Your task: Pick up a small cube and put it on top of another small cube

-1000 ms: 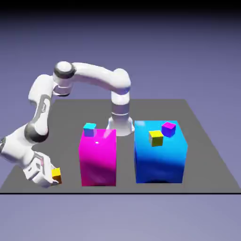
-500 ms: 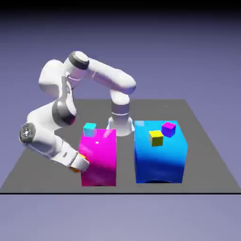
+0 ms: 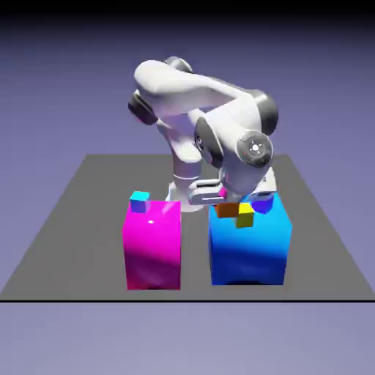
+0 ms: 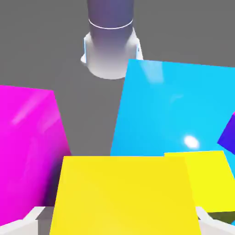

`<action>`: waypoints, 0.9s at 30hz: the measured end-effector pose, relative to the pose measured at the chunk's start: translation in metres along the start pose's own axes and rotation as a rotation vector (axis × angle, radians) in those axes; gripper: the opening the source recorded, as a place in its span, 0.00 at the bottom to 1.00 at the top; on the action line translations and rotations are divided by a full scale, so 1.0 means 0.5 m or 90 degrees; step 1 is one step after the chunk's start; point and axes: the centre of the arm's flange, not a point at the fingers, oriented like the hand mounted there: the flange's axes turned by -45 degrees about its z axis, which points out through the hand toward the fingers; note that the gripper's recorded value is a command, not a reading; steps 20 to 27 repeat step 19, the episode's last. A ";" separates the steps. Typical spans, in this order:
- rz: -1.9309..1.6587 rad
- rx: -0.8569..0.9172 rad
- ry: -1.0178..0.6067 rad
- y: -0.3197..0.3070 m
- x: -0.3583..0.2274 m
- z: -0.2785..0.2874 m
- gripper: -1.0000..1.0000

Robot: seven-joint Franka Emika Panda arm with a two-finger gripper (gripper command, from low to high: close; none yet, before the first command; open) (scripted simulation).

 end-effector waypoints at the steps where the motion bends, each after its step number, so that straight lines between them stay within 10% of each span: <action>1: -0.021 0.018 0.002 0.036 0.014 -0.008 0.00; 9: -0.021 0.019 0.002 0.034 -0.011 0.107 0.00; 10: -0.021 0.018 0.002 0.033 -0.012 0.122 1.00; 27: -0.021 0.018 0.002 0.036 0.010 0.005 1.00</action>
